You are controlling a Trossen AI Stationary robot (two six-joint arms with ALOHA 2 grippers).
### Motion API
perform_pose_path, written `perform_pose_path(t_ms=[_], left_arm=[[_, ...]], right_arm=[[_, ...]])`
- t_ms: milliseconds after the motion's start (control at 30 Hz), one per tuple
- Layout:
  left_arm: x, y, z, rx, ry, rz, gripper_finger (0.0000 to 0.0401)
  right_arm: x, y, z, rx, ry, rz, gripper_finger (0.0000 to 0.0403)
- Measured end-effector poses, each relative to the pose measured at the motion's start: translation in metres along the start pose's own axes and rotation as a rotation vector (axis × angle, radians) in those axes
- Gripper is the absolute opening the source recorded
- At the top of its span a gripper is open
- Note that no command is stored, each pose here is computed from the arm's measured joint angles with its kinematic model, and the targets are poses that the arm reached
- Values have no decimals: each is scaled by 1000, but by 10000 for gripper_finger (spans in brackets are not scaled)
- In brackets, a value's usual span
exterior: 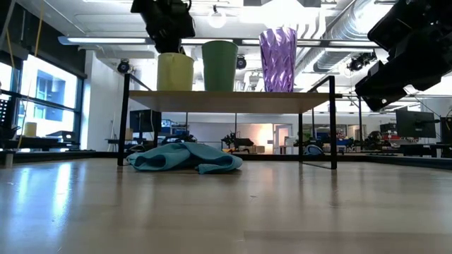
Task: Stack small to large cups/mugs on shelf
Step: Put the yellow cup on the shelf
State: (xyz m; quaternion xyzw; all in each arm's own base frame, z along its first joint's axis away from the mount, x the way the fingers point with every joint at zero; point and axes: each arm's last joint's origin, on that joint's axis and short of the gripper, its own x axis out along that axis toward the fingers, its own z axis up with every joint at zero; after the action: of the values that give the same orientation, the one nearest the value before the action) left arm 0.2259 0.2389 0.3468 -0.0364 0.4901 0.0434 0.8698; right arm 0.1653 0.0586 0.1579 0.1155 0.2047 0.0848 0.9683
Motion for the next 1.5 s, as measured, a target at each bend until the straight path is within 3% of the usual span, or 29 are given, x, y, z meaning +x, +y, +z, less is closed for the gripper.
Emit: perform_pose_path(t_ms=[1500], left_arm=[[13,5,-1,-50,18,-52,0]], right_arm=[[0,0,0,3,0,1,83]])
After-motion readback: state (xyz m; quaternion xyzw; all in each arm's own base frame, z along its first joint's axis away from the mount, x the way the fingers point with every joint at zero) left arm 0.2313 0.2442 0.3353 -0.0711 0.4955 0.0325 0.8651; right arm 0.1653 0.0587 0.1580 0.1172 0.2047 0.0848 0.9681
